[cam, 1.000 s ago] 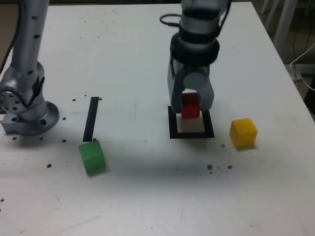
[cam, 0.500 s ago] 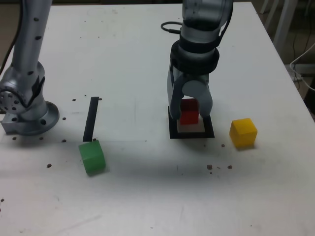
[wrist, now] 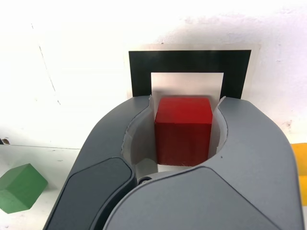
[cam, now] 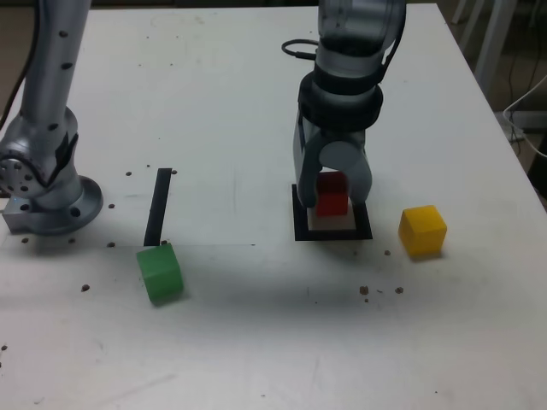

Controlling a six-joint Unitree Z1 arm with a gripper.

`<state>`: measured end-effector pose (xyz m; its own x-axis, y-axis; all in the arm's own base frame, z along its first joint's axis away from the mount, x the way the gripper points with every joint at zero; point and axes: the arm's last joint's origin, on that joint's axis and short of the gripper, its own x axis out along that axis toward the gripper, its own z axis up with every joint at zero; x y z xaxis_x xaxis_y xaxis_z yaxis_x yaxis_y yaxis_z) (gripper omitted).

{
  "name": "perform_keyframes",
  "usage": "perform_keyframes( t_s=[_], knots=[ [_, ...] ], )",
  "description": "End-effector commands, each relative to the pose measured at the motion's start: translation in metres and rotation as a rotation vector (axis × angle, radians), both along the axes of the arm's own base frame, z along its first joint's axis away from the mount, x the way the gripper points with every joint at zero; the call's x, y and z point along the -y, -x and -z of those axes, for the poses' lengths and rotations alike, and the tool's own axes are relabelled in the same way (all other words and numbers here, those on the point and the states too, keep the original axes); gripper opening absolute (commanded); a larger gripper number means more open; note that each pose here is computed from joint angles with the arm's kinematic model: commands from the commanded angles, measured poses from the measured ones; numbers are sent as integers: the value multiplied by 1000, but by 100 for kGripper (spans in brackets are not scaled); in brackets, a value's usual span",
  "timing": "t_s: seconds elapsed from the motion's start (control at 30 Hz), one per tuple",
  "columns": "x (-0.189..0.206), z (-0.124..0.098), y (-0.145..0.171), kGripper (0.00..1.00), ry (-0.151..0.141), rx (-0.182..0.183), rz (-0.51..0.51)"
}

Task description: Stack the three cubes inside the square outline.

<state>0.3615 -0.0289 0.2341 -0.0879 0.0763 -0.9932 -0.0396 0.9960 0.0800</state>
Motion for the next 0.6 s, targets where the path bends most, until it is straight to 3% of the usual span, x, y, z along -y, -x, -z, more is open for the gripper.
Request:
perform_keyframes(
  t_s=[0.0, 0.4, 0.57],
  knots=[
    [1, 2, 0, 40, 1, -3, 0],
    [1, 8, 1, 42, 6, -17, 0],
    [1, 8, 1, 53, 0, -18, 3]
  ],
)
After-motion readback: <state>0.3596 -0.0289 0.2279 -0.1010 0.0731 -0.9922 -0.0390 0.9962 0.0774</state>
